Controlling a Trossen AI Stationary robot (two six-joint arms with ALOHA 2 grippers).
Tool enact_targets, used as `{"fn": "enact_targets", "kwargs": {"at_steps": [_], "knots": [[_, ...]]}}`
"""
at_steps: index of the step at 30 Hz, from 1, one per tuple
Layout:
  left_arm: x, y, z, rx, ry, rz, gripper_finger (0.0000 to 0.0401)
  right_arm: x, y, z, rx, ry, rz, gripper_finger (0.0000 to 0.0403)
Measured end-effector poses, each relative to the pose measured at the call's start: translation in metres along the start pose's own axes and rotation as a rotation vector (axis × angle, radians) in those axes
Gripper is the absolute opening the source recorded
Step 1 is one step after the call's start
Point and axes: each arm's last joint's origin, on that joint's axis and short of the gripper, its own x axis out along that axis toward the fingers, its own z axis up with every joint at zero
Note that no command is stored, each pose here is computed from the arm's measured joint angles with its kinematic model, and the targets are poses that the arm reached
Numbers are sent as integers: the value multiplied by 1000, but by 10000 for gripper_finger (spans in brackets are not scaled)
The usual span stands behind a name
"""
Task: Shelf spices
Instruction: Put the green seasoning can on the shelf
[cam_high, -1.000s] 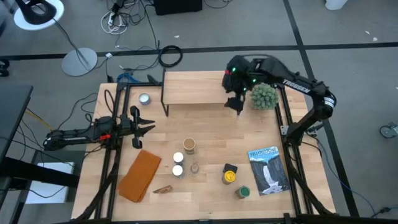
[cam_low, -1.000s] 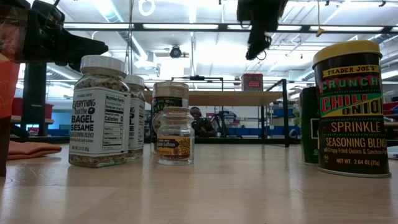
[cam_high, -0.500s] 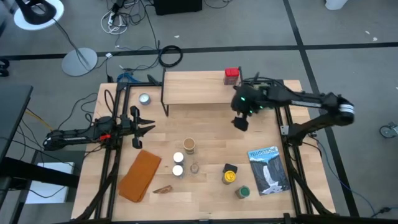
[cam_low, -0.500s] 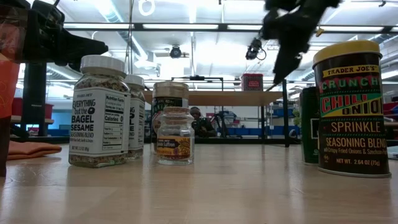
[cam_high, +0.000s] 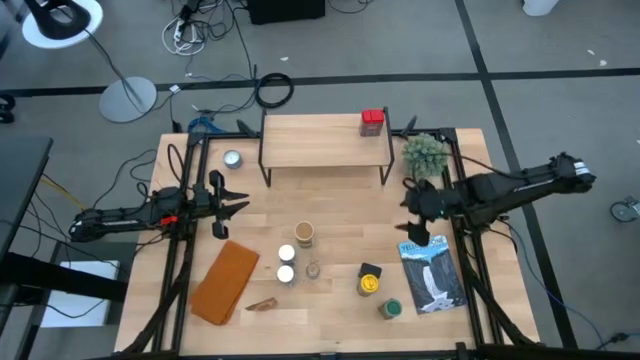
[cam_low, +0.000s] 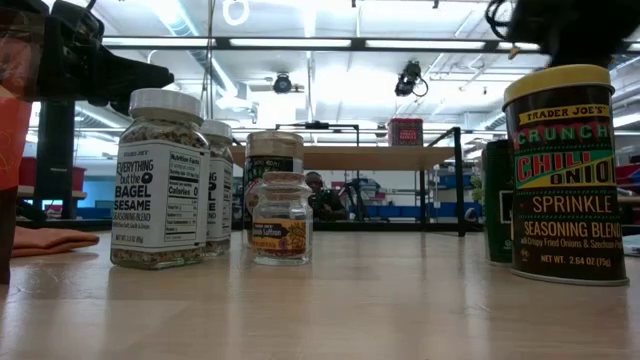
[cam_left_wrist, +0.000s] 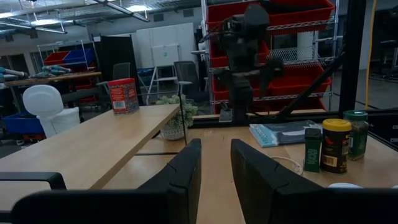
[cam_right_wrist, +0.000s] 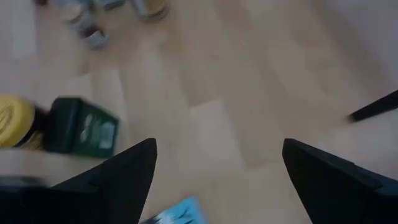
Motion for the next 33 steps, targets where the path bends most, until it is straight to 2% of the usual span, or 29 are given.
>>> {"fn": "enact_targets", "kwargs": {"at_steps": [6, 10, 14, 22, 33], "knots": [[0, 0, 0, 0, 0, 0, 92, 23, 8, -25, 5, 67, 46, 345], [0, 0, 0, 0, 0, 0, 92, 39, 15, -32, 1, 80, 72, 345], [0, 0, 0, 0, 0, 0, 92, 52, 25, -31, 38, 97, 99, 345], [0, 0, 0, 0, -1, 0, 92, 78, 53, -23, -54, 210, 88, 345], [0, 0, 0, 0, -1, 0, 92, 108, 84, -18, -88, 337, 124, 345]]}}
